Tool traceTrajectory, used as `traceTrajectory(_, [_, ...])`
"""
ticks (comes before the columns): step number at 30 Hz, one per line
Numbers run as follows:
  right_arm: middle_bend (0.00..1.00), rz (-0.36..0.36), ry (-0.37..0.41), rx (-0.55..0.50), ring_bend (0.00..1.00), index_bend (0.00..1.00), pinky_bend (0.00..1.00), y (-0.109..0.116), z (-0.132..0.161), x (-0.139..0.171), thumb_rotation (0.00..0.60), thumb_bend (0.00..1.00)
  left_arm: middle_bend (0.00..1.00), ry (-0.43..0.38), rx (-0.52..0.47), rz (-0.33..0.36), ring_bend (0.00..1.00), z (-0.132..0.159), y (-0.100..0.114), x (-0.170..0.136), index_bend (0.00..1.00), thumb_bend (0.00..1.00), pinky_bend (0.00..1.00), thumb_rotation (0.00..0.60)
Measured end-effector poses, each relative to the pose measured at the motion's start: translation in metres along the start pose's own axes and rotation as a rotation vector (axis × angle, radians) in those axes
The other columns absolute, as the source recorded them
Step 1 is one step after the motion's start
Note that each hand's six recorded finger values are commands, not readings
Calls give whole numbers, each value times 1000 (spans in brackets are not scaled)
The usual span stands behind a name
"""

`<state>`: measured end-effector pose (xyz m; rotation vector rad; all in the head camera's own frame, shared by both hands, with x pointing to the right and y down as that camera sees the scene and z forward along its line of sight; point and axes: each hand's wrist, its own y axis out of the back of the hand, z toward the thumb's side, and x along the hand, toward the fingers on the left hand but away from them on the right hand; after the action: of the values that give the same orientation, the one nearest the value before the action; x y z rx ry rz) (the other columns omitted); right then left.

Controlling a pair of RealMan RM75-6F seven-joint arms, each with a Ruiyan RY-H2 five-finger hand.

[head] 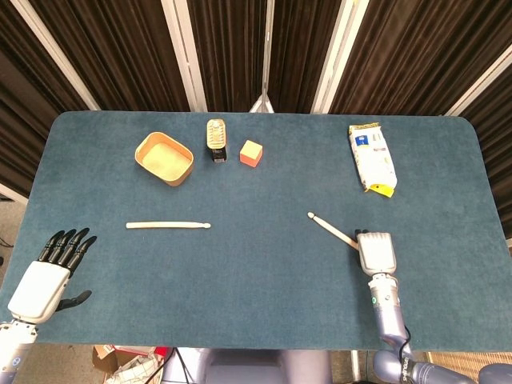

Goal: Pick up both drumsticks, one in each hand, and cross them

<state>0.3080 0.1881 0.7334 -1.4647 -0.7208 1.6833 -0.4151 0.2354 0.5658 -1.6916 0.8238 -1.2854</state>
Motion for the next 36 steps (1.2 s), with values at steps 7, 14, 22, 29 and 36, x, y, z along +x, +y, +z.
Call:
traceTrajectory(7, [608, -8, 9, -4, 846, 596, 785, 0, 1, 1, 600, 453, 0, -1, -1, 0, 0, 0, 0, 0, 0, 65, 0, 600])
traceTrajectory(14, [647, -28, 30, -18, 861, 656, 785, 5, 4, 0, 600, 565, 0, -1, -4, 0, 0, 0, 0, 0, 0, 65, 0, 600])
traceTrajectory(22, [660, -40, 47, -41, 867, 672, 785, 10, 3, 2, 600, 606, 0, -2, -6, 3, 0, 1, 0, 0, 0, 65, 0, 600])
traceTrajectory(29, [668, -81, 82, -109, 872, 687, 785, 22, 6, 2, 600, 627, 0, 0, -4, 4, 0, 1, 0, 0, 0, 65, 0, 600])
traceTrajectory(36, [669, -147, 148, -190, 875, 688, 785, 45, 9, 3, 600, 637, 0, 5, -1, 7, 0, 1, 2, 7, 15, 65, 0, 600])
